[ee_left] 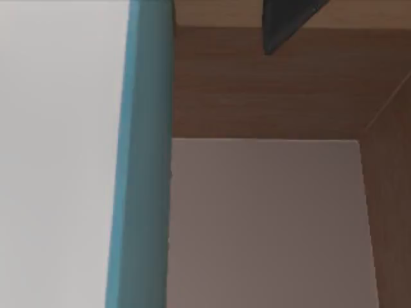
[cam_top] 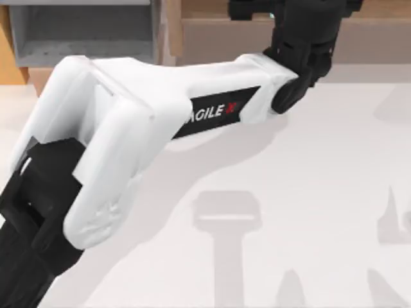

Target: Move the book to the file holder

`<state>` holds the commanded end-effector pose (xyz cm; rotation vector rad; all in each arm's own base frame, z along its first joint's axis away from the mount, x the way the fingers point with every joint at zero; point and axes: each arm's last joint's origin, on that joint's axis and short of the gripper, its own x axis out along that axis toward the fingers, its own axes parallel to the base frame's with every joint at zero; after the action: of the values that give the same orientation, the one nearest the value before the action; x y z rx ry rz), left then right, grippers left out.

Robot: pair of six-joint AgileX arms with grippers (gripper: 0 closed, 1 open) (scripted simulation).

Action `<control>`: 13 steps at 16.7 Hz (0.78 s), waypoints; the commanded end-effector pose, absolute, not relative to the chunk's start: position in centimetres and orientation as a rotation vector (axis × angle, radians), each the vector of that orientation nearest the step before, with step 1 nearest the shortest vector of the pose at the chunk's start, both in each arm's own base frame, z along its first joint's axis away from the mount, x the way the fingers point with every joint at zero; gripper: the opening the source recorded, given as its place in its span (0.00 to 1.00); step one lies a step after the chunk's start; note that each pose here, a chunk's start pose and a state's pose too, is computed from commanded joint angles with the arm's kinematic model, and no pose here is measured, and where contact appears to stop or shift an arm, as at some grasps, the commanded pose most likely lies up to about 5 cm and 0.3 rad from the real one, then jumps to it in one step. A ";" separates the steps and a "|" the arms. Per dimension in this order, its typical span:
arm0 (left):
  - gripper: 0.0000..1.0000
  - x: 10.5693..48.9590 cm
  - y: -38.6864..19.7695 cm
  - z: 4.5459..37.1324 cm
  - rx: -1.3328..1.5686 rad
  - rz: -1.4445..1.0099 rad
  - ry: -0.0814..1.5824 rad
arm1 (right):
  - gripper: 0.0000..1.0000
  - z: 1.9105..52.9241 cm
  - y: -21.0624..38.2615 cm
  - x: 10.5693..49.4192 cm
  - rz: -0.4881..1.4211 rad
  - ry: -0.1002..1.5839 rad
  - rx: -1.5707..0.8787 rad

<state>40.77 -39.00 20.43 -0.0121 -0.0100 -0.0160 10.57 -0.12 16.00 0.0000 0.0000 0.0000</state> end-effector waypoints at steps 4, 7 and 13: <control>1.00 42.0 -39.2 20.4 -0.013 -0.017 -0.011 | 1.00 16.0 -0.1 10.6 0.000 0.000 0.000; 1.00 42.6 -39.2 20.4 -0.013 -0.017 -0.011 | 1.00 16.0 -0.1 10.6 0.000 0.000 0.000; 0.77 42.6 -39.2 20.4 -0.013 -0.017 -0.011 | 1.00 16.0 -0.1 10.6 0.000 0.000 0.000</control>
<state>42.58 -39.24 20.41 -0.0130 -0.0109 -0.0173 10.57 -0.12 16.00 0.0000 0.0000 0.0000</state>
